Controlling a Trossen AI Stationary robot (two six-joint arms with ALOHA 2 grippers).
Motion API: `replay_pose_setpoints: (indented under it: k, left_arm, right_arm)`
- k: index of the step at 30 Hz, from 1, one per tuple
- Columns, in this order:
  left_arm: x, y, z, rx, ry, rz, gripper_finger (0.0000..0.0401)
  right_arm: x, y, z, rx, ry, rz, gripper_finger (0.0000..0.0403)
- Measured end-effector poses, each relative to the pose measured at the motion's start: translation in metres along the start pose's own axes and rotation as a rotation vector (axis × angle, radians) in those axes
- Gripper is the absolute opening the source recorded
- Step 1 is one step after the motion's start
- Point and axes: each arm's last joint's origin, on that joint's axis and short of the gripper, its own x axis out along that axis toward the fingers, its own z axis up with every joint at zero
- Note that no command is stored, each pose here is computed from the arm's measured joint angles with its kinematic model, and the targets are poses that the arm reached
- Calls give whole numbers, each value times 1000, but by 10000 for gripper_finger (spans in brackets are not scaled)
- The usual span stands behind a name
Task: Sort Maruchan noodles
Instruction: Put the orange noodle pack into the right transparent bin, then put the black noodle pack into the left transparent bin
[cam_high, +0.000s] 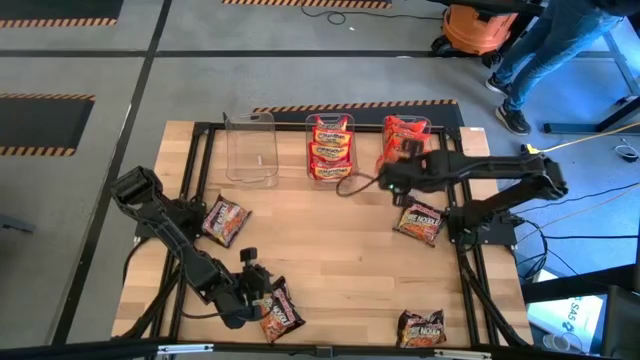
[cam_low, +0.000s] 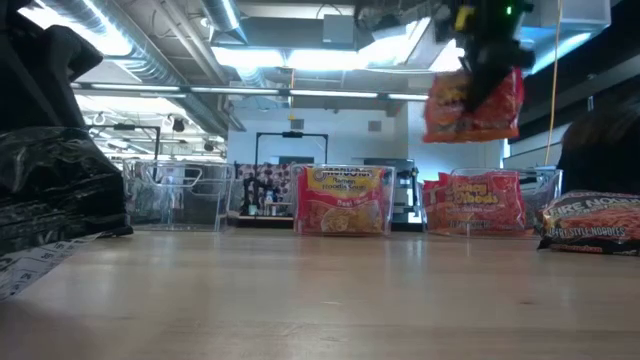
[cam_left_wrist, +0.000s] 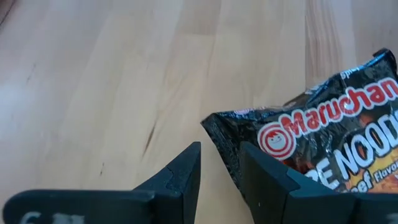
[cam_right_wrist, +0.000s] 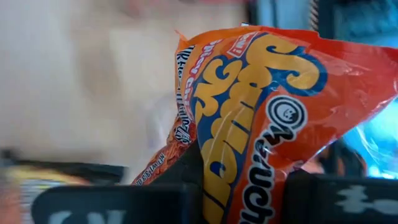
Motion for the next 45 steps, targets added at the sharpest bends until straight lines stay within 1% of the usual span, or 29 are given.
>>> replay_pose_setpoints:
  k: [2, 4, 7, 11, 18, 23, 26, 29, 31, 38, 40, 42, 45]
  left_arm:
    - [0, 0, 0, -2, -11, 7, 105]
    - [0, 0, 1, -5, -19, 12, 105]
    - [2, 1, 3, -13, -20, 14, 105]
    - [2, 1, 4, -18, -26, 10, 105]
    - [2, 1, 4, -19, -26, 8, 105]
    - [2, 1, 4, -27, -28, 5, 105]
    - [2, 0, 5, -37, -36, -4, 105]
    - [2, -1, 5, -40, -39, -7, 105]
    - [2, -1, 5, -40, -39, -7, 105]
    - [2, -1, 5, -41, -39, -7, 105]
    - [2, -1, 5, -41, -39, -7, 105]
    - [2, -1, 5, -41, -39, -7, 105]
    - [2, -1, 5, -41, -39, -7, 105]
  right_arm:
    - [10, -11, -7, 31, 54, -49, 53]
    - [21, -19, -13, 62, 113, -56, 53]
    - [39, -28, -20, 79, 165, -46, 53]
    - [62, -32, -26, 54, 176, -18, 53]
    - [97, -28, -40, 70, 172, 77, 53]
    - [114, -21, -50, 89, 185, 81, 53]
    - [121, -16, -52, 85, 167, 76, 57]
    - [128, -12, -53, 71, 155, 82, 74]
    - [131, -10, -54, 70, 157, 83, 94]
    - [130, -12, -51, 69, 153, 69, 185]
    - [123, -16, -48, 67, 182, 75, 207]
    - [110, -23, -42, 73, 192, 91, 223]
    - [86, -36, -33, 112, 212, 141, 236]
